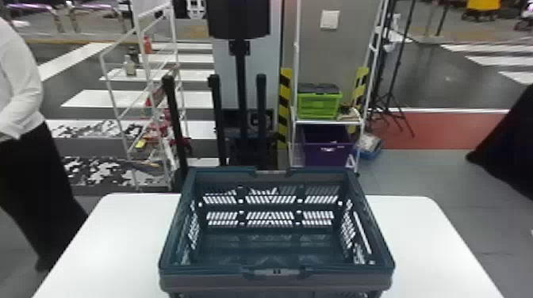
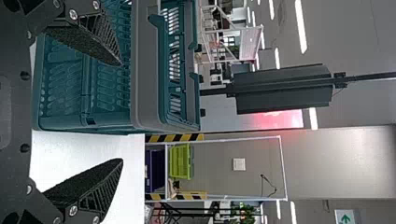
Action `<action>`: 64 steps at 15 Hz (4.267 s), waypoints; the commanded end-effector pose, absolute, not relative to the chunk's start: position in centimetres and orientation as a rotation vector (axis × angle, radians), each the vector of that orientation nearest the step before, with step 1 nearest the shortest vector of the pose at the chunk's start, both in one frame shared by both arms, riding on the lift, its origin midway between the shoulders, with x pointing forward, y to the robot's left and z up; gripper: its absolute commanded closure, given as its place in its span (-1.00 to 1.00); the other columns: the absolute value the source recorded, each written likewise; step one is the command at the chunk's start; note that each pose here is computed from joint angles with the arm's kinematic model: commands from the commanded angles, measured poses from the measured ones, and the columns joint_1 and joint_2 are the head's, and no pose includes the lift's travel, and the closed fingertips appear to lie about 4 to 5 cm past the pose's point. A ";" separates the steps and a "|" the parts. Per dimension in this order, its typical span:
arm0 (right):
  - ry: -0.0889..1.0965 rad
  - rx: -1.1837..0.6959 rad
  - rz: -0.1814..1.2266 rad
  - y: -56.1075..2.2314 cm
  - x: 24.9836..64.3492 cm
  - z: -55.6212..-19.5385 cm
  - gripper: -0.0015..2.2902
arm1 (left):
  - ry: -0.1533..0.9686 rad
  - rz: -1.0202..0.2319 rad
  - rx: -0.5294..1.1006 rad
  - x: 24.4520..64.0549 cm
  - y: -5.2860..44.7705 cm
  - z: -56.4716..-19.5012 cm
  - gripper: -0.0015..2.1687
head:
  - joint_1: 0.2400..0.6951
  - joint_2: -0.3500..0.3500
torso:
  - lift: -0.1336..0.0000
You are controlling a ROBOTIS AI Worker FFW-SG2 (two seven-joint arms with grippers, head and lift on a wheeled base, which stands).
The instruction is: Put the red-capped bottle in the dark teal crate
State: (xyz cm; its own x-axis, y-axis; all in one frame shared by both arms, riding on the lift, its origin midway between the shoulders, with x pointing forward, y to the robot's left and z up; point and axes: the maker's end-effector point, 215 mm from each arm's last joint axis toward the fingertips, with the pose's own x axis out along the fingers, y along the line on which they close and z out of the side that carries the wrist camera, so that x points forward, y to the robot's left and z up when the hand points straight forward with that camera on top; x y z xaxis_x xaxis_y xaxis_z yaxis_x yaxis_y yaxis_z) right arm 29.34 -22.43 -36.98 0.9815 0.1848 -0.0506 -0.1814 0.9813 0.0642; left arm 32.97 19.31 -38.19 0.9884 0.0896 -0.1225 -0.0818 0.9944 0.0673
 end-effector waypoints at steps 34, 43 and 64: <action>0.057 0.055 0.140 -24.0 28.4 -36.7 -0.86 | 0.486 -0.567 0.343 54.7 11.5 -27.5 0.65 | 0.14 0.00 | 1.00; 0.061 0.054 0.124 -24.5 27.8 -37.0 -0.86 | 0.664 -0.921 0.447 58.4 3.2 -37.9 0.65 | 0.14 0.00 | 1.00; 0.050 0.061 0.112 -24.5 27.8 -37.1 -0.86 | 0.725 -1.144 0.712 58.8 -0.3 -48.0 -0.98 | 0.14 0.00 | 1.00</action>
State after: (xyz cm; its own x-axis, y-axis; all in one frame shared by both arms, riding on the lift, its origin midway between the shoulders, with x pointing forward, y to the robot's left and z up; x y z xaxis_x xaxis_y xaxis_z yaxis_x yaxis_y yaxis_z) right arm 27.87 -24.40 -37.07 0.9924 0.1140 -0.0464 -0.1109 0.9917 0.0643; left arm 58.87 -0.26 -47.94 0.2450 -0.5305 -0.8115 0.9602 0.2488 0.1273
